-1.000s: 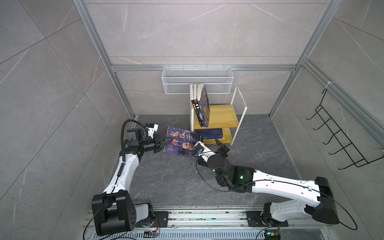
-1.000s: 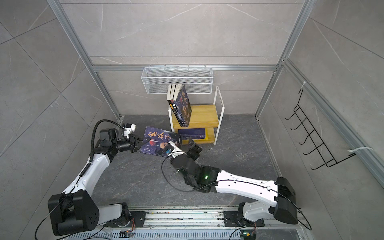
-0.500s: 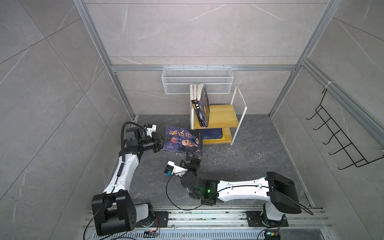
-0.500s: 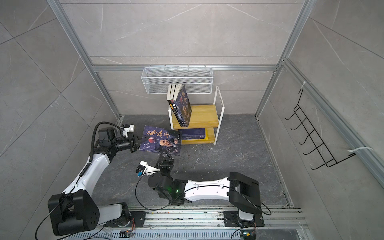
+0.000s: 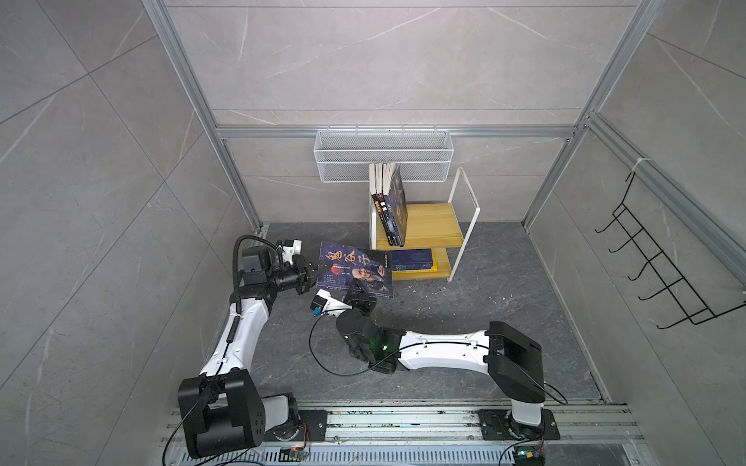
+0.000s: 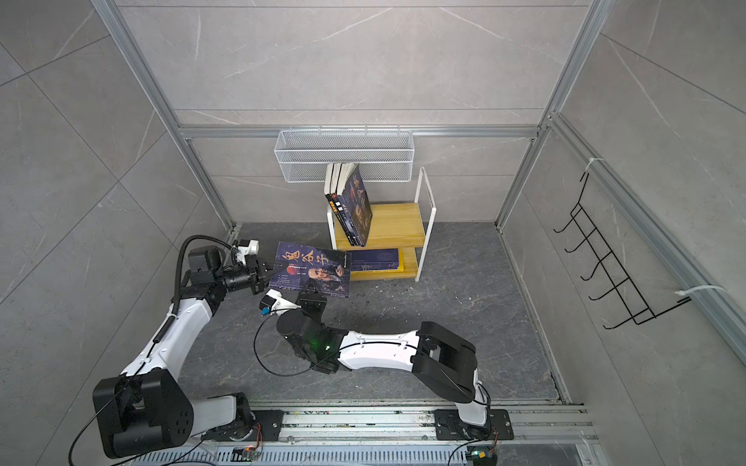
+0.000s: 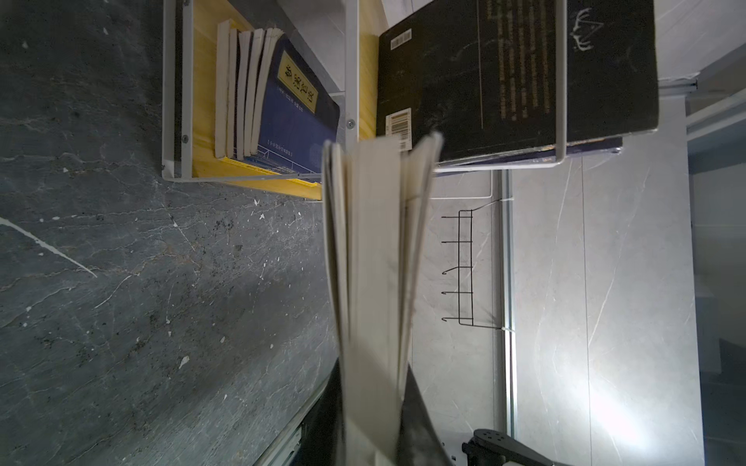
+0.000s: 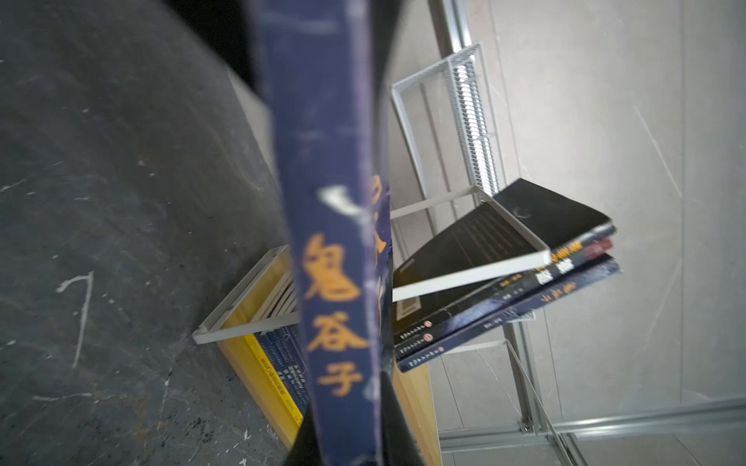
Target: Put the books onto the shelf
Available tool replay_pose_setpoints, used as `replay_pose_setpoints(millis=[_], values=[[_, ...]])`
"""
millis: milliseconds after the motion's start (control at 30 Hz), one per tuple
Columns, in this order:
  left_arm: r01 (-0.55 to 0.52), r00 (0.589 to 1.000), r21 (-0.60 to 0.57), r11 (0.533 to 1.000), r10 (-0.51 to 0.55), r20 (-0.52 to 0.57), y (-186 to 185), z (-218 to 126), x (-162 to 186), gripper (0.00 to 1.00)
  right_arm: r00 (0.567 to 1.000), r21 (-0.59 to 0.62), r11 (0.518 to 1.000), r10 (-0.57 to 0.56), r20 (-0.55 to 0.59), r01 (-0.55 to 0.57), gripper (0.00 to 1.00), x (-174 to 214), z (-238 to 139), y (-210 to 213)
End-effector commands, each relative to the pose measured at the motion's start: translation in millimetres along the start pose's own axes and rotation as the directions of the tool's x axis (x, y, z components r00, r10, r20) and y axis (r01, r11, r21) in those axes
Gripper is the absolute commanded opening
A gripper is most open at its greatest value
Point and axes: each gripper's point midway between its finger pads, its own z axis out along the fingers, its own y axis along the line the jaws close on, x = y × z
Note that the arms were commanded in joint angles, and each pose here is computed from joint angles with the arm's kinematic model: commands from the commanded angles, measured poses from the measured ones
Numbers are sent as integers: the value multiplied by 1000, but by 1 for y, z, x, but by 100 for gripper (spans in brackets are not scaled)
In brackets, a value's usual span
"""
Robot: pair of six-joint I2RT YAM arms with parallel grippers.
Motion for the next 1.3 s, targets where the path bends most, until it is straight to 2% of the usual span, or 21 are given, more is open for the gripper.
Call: replay_pose_setpoints(millis=[0,100,200,233,300,367,433,500,600,667,800,933,1000,1133,1200,1267], values=[[-78,997,49,996,79,-21,-17,-4,7,5,992,37,992,123,7,-123,0,-4,2,-24],[-109,994,34,993,109,13,-16,-9,1,30,988,25,988,153,4,-153,0,0,-1,-30],[-168,984,19,986,166,70,-24,-21,-8,49,980,-9,980,198,-1,-198,0,7,-12,-42],[-199,977,14,980,197,80,-29,-24,-7,60,975,-24,975,222,3,-222,0,10,-16,-46],[-305,948,-15,952,305,96,-40,-31,-1,80,957,-69,955,290,11,-288,0,17,-26,-57],[-386,911,-92,918,395,119,-44,-38,2,99,939,-93,936,343,7,-341,0,25,-35,-72],[-433,879,-168,885,456,138,-45,-46,4,100,911,-112,906,412,4,-409,0,34,-46,-90],[-448,859,-250,858,491,146,-40,-54,4,100,843,-165,832,538,11,-529,0,42,-61,-114],[-444,848,-332,832,510,143,-26,-59,4,100,756,-218,746,653,47,-630,0,44,-78,-146],[-442,842,-365,819,519,145,-15,-60,1,100,720,-240,713,690,71,-659,0,42,-85,-165],[-340,859,-398,852,454,237,10,-73,-15,100,659,-248,663,744,110,-706,0,39,-89,-207],[-222,892,-422,879,358,278,33,-83,-23,100,549,-258,557,829,109,-790,0,51,-82,-249],[-208,898,-418,884,342,276,37,-82,-25,100,486,-265,499,866,117,-825,0,60,-79,-271],[-215,893,-431,876,355,276,38,-83,-31,100,392,-208,415,909,140,-886,0,83,-71,-309],[-230,888,-446,865,374,268,40,-84,-33,100,363,-196,389,919,154,-900,0,87,-65,-322],[-245,879,-474,846,400,260,44,-85,-35,100,364,-183,391,917,165,-902,0,87,-59,-329]])
